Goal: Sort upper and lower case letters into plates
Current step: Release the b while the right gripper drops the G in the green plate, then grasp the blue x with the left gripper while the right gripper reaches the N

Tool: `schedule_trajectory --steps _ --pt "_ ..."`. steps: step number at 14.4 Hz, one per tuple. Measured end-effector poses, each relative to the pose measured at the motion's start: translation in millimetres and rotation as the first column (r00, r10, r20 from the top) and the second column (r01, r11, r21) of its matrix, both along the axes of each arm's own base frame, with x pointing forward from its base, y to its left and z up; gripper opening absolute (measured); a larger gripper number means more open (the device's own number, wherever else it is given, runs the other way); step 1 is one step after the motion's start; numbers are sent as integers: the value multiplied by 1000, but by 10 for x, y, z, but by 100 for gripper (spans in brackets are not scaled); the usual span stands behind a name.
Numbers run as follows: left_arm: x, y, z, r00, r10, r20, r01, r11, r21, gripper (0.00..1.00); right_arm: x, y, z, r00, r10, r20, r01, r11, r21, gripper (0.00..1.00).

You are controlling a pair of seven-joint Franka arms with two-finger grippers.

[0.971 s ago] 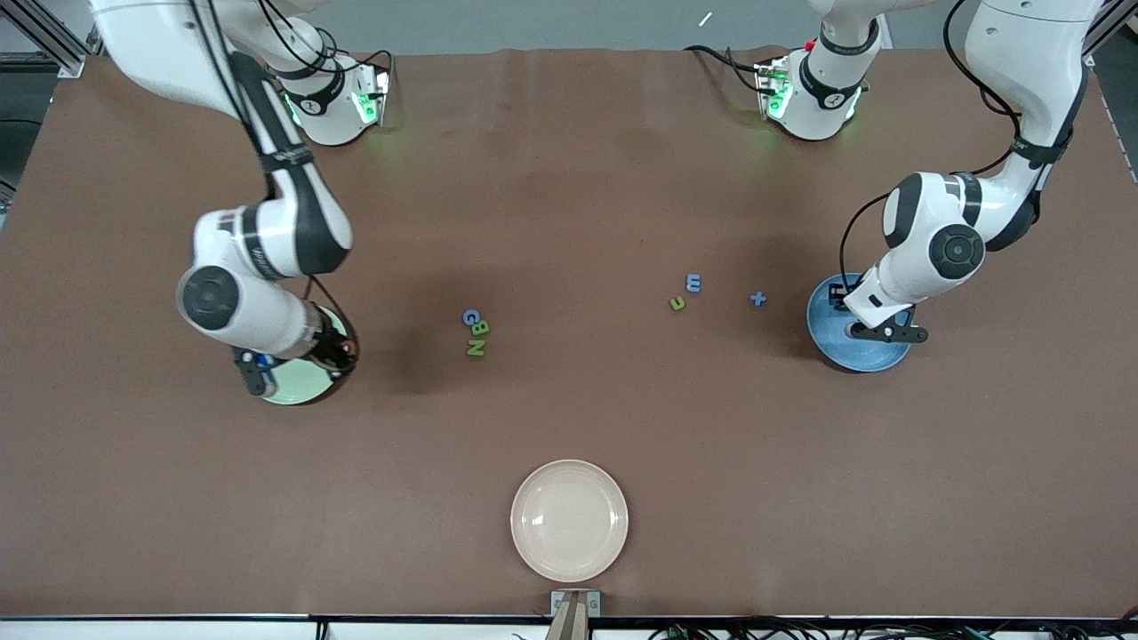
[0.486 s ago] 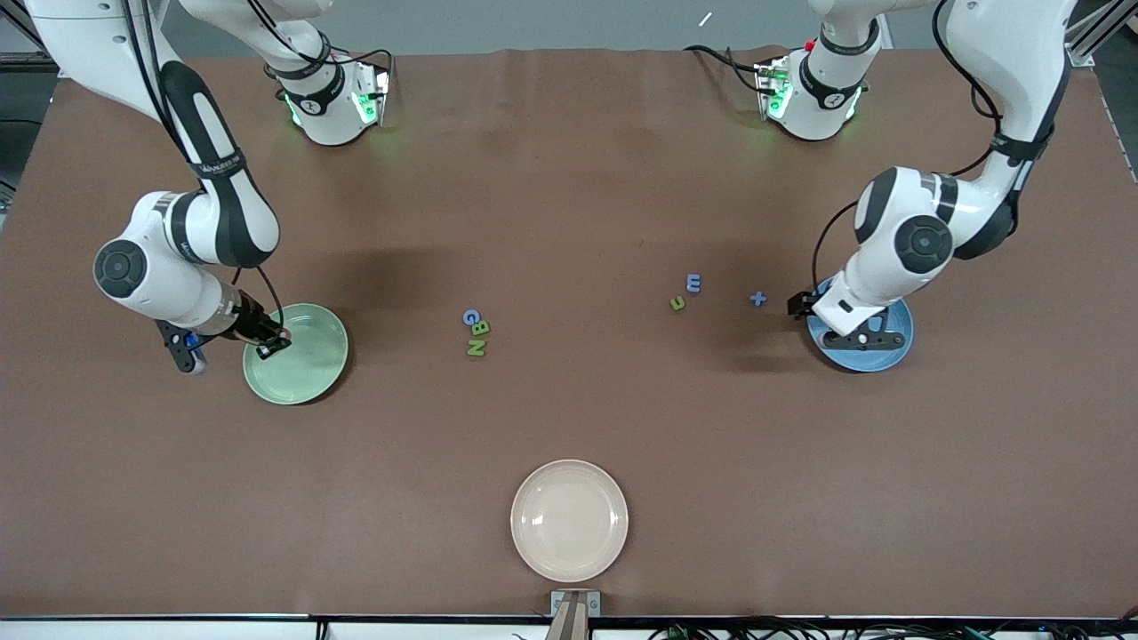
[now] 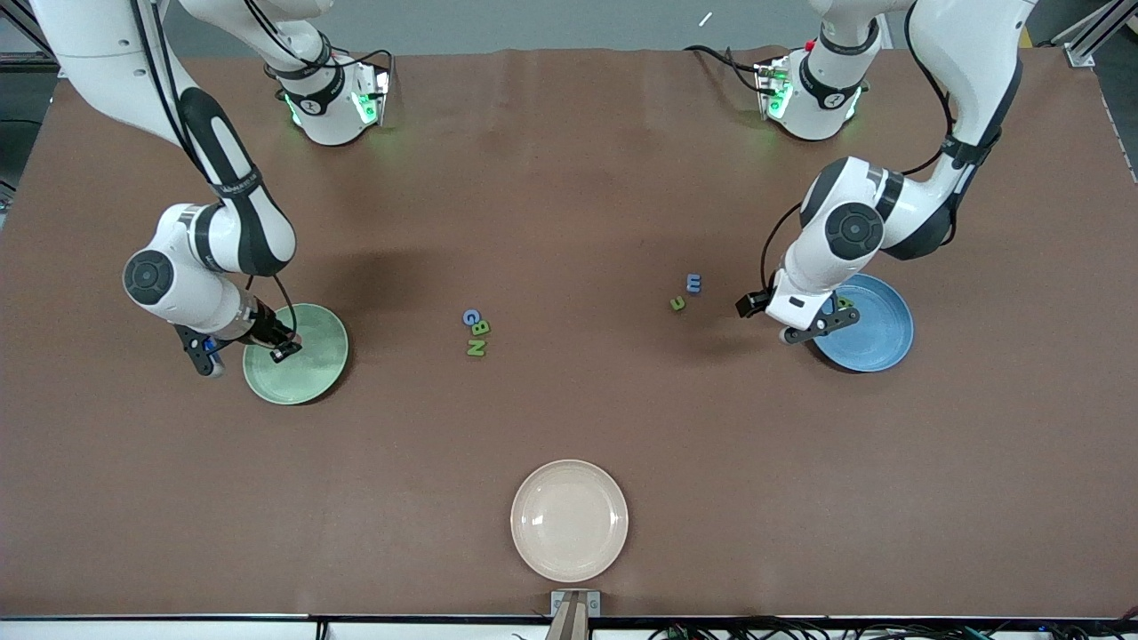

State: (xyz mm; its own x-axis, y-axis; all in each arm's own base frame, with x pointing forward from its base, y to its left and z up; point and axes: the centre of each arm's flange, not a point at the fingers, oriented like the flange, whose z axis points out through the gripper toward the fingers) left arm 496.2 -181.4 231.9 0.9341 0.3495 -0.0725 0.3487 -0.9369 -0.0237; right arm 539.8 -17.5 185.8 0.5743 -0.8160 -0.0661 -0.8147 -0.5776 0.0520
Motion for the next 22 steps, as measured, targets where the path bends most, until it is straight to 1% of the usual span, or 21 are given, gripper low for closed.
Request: schedule_trajectory --steps 2,3,7,9,10,11,12,13,14,15,16,17,18,19,20,22 --pt "-58 -37 -130 996 79 36 -77 996 -36 100 -15 -13 -57 1000 -2 -11 2 1000 0 36" --pt "-106 -42 -204 993 108 42 -106 993 -48 100 -20 -18 -53 1000 -3 -16 3 1000 0 36" --pt "-294 -40 -444 995 97 36 -96 995 -29 100 -67 -37 -53 998 -7 -66 8 1000 6 36" --pt "-349 -39 -500 995 99 30 -98 995 -24 98 -74 -39 -53 997 -7 -74 8 1000 7 37" --pt "-372 -37 -521 995 99 27 -99 995 -24 98 -72 -38 -49 997 -7 -78 8 1000 8 41" --pt "-391 -36 -536 995 99 26 -98 995 -25 93 -55 -37 -30 997 -7 -79 7 1000 9 52" --pt "-406 -34 -547 995 99 25 -98 995 -27 93 -8 -34 26 997 -6 -80 7 1000 10 61" --pt "-424 -28 -561 995 99 23 -98 995 -26 86 69 -28 127 996 -7 -85 8 1000 14 69" --pt "-448 -18 -579 995 99 17 -99 995 -24 81 180 -15 288 995 -12 -98 14 1000 20 78" --pt "-465 -3 -595 995 101 13 -100 995 -22 79 299 19 487 994 -34 -107 36 999 23 89" --pt "-475 11 -605 995 102 10 -102 995 -21 74 410 103 683 992 -69 -103 73 997 29 99" --pt "-482 20 -612 995 103 8 -103 994 -20 73 500 277 844 991 -104 -90 108 993 40 100" --pt "-480 21 -609 995 104 11 -104 994 -22 66 552 515 942 989 -129 -74 132 990 48 100" --pt "-478 17 -602 995 104 13 -103 994 -23 62 572 781 984 987 -149 -57 152 987 48 100" --pt "-476 17 -601 995 104 14 -103 994 -23 61 561 1029 986 985 -167 -46 169 985 45 100" --pt "-464 10 -574 994 103 21 -102 994 -25 43 510 1437 957 981 -190 -37 192 981 38 100"
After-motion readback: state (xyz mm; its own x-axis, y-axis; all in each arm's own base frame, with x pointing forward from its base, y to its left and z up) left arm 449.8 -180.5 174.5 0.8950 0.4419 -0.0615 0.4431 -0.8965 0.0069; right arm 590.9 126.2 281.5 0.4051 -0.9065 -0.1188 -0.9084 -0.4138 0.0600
